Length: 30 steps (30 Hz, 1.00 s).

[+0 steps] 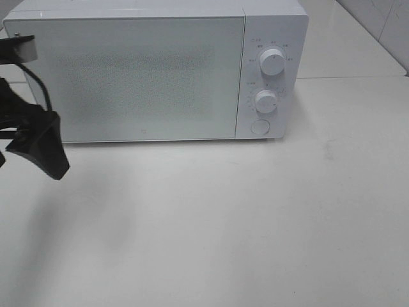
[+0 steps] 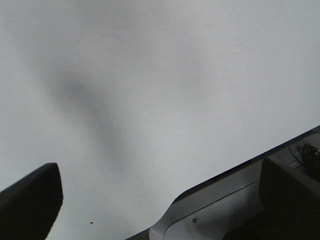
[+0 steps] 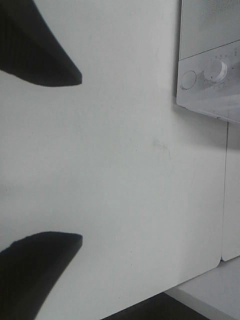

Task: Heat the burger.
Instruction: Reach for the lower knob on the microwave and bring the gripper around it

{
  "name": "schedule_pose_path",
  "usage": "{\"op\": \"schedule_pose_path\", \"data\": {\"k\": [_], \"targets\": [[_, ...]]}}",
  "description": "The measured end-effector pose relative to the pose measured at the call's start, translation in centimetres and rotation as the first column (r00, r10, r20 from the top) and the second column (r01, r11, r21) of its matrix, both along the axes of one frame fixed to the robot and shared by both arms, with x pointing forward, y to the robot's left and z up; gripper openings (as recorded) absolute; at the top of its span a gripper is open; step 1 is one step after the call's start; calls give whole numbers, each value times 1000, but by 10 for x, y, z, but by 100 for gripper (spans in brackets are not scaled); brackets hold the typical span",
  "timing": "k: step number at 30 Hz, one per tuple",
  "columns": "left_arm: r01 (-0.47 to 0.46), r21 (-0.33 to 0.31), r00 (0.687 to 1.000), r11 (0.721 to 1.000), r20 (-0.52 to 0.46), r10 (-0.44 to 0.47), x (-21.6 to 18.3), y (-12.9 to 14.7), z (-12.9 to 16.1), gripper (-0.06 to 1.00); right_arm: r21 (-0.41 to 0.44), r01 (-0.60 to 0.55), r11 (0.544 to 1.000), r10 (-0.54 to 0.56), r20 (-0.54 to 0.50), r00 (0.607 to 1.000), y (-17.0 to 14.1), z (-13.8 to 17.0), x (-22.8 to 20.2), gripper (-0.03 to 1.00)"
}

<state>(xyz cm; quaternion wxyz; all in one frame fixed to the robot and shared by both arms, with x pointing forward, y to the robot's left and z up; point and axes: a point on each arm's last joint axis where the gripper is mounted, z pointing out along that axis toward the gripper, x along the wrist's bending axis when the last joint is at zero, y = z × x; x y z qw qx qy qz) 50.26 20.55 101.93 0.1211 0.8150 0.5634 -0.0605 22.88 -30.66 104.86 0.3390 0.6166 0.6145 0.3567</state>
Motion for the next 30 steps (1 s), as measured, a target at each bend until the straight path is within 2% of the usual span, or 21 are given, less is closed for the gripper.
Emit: {"op": "schedule_pose_path", "data": {"k": [3, 5, 9, 11, 14, 22, 30], "targets": [[-44, -2, 998, 999, 45, 44, -16, 16, 5, 99, 0, 0, 1000, 0, 0, 1000, 0, 0, 0, 76], [-92, 23, 993, 996, 73, 90, -37, 36, 7, 99, 0, 0, 1000, 0, 0, 1000, 0, 0, 0, 76], [-142, 50, 986, 989, 95, 137, -55, 50, 8, 99, 0, 0, 1000, 0, 0, 1000, 0, 0, 0, 76], [-197, 67, 972, 978, 141, 186, -72, 62, 8, 99, 0, 0, 1000, 0, 0, 1000, 0, 0, 0, 76], [-213, 70, 967, 975, 158, 200, -78, 64, 7, 99, 0, 0, 1000, 0, 0, 1000, 0, 0, 0, 76], [-259, 60, 943, 964, 234, 238, -128, 73, -8, 99, 0, 0, 1000, 0, 0, 1000, 0, 0, 0, 76], [-266, 8, 900, 964, 360, 246, -149, 75, 7, 99, 0, 0, 1000, 0, 0, 1000, 0, 0, 0, 76]]}}
